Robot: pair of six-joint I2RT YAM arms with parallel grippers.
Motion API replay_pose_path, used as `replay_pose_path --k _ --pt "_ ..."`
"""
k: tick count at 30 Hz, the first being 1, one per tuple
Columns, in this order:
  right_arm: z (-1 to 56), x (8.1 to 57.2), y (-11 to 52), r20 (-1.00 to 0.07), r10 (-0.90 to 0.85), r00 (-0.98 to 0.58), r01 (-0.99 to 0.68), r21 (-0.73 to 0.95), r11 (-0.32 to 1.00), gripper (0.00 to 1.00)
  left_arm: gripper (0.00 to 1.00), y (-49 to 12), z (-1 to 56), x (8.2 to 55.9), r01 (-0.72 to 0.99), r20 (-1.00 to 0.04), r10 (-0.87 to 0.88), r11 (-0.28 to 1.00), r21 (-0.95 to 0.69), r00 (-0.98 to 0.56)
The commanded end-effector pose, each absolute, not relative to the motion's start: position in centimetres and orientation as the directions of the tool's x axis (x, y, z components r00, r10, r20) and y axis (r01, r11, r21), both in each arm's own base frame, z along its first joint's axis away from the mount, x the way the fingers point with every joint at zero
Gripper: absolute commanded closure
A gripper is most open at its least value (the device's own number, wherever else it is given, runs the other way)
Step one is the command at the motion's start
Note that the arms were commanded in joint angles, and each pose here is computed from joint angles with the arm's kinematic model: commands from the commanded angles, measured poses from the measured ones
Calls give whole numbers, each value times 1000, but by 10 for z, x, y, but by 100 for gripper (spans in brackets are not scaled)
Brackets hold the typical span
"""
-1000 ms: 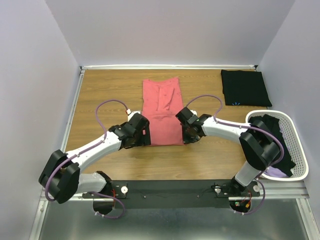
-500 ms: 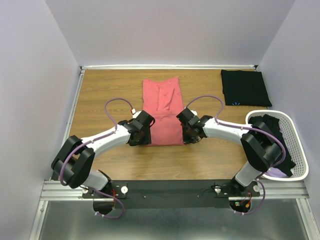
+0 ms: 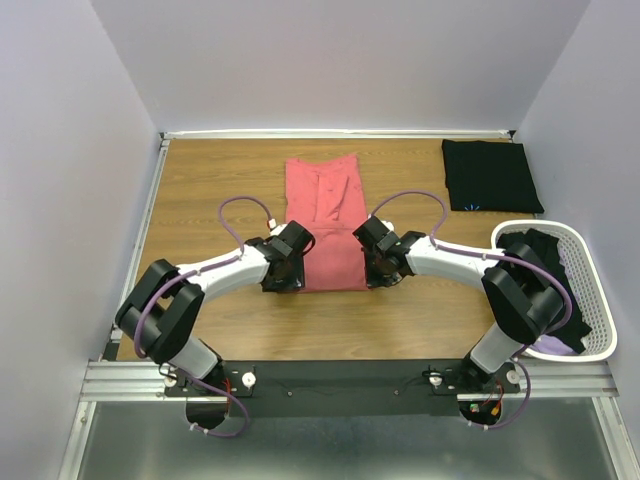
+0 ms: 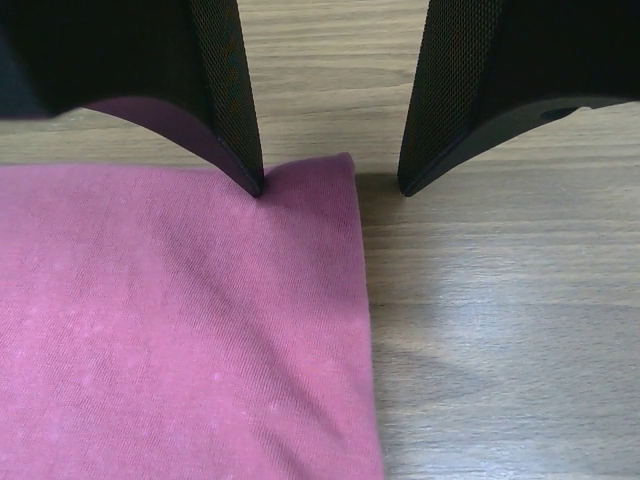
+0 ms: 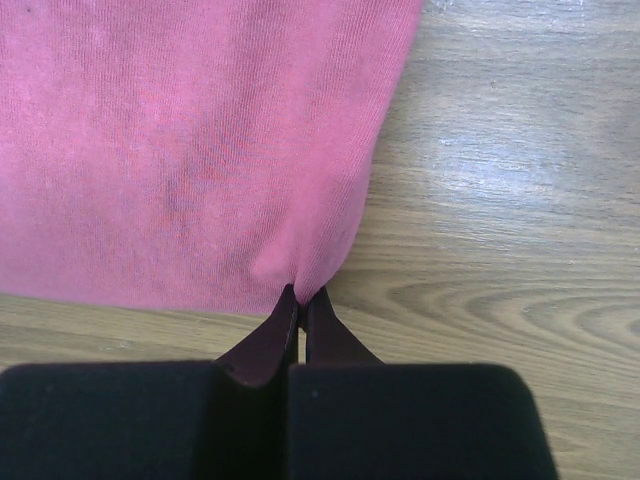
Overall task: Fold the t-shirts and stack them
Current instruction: Fold the tshirt
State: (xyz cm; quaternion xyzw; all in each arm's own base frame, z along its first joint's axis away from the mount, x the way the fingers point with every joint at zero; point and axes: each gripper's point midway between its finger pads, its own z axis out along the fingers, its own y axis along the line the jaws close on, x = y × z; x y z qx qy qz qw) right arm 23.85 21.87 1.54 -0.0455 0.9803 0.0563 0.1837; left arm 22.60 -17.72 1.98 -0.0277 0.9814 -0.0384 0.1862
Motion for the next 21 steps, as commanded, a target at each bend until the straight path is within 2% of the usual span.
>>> replay_pose_path --k 1,11,17,18,19,21 --pt "-12 213 185 -271 -129 -954 -121 -46 992 99 36 -182 14 224 -27 -340 -45 998 -59 -939" --pt "-8 214 184 -285 -129 -950 -121 -46 992 99 47 -180 -10 206 5 -262 4 1000 -4 -965" --pt "-6 215 185 -293 -131 -947 -123 -45 991 100 74 -180 -9 205 10 -262 8 1000 -7 -965" --pt "-6 217 184 -298 -131 -946 -121 -50 991 100 85 -181 -8 205 10 -263 7 1000 -10 -965" --pt "-3 218 184 -304 -135 -943 -127 -48 991 99 92 -180 -8 204 10 -264 7 1000 -11 -964" --pt "0 221 183 -318 -147 -937 -135 -60 989 100 100 -179 -4 206 12 -278 8 1000 -15 -961"
